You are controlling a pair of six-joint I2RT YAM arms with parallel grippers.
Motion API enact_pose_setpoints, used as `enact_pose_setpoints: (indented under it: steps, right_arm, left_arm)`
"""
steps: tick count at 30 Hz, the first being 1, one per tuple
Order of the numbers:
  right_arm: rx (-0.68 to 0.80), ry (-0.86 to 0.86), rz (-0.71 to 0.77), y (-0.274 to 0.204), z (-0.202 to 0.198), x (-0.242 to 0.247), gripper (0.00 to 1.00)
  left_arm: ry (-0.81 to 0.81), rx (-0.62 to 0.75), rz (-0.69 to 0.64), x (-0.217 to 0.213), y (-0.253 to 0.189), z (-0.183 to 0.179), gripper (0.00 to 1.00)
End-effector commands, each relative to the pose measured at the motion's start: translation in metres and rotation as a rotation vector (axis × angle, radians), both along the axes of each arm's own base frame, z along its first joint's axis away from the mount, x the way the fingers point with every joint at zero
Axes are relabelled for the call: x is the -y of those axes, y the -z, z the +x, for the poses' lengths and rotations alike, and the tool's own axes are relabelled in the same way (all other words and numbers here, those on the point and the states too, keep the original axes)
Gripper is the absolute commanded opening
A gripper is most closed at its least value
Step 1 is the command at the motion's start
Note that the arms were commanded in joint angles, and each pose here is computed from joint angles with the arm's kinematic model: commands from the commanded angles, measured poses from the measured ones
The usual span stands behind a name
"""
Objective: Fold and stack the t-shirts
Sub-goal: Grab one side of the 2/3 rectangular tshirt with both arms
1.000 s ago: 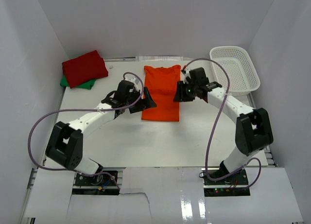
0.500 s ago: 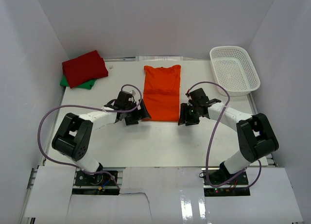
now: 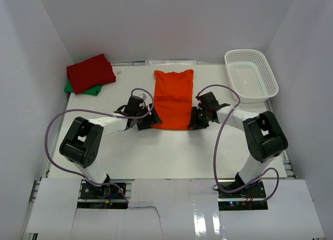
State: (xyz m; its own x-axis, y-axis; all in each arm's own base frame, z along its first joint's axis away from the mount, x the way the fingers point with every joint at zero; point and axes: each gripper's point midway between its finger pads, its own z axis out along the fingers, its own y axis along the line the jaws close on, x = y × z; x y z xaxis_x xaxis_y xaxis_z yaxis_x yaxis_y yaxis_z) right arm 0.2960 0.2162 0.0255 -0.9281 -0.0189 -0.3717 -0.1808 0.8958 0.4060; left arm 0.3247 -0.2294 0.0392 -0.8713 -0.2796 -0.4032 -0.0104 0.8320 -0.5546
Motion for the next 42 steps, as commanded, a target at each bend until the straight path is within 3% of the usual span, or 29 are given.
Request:
enact_pose_setpoints:
  steps: [1,5,6,7,8,16,20,23,27,35,36,39,40,41,42]
  right_arm:
    - [0.030,0.013,-0.006,0.003,0.014,-0.003,0.39]
    - [0.022,0.014,-0.012,0.007,0.014,-0.003,0.21]
    - [0.017,0.011,-0.009,0.007,0.013,-0.003,0.10]
    - [0.015,0.010,-0.008,0.008,0.012,-0.003,0.08]
    - [0.013,0.009,-0.008,0.009,0.012,-0.003,0.08]
    - [0.027,0.002,-0.001,0.006,0.013,-0.004,0.08]
    - [0.028,-0.005,-0.003,0.004,0.016,-0.006,0.08]
    - [0.025,-0.008,-0.005,0.003,0.017,-0.006,0.08]
    - [0.011,-0.029,0.008,0.004,0.013,-0.009,0.08]
    - [-0.024,-0.050,0.005,0.004,-0.025,0.003,0.08]
    - [-0.040,-0.054,-0.001,0.009,-0.035,0.006,0.08]
    - [-0.044,-0.056,0.004,0.008,-0.046,0.011,0.08]
    - [-0.034,-0.057,0.008,0.005,-0.047,0.011,0.08]
    - [-0.034,-0.057,0.008,0.005,-0.049,0.012,0.08]
    - [-0.037,-0.060,0.008,0.006,-0.051,0.012,0.08]
  left_arm:
    - [-0.035,-0.079,0.135,-0.027,0.036,-0.014,0.81]
    - [-0.044,-0.087,0.160,-0.033,0.042,-0.016,0.75]
    - [-0.044,-0.089,0.161,-0.033,0.043,-0.016,0.70]
    - [-0.041,-0.099,0.165,-0.033,0.047,-0.018,0.55]
    - [-0.039,-0.113,0.169,-0.034,0.052,-0.019,0.46]
    - [-0.034,-0.142,0.184,-0.036,0.067,-0.023,0.47]
    - [-0.025,-0.152,0.175,-0.035,0.068,-0.028,0.30]
    - [-0.020,-0.157,0.163,-0.036,0.067,-0.036,0.27]
    - [0.002,-0.173,0.137,-0.034,0.067,-0.045,0.00]
    - [0.052,-0.228,0.110,-0.038,0.067,-0.085,0.00]
    - [0.056,-0.235,0.112,-0.039,0.068,-0.089,0.02]
    - [0.062,-0.265,0.125,-0.045,0.073,-0.102,0.43]
    - [0.064,-0.265,0.125,-0.046,0.074,-0.105,0.61]
    - [0.058,-0.263,0.118,-0.046,0.073,-0.106,0.91]
    - [0.056,-0.270,0.116,-0.048,0.075,-0.110,0.97]
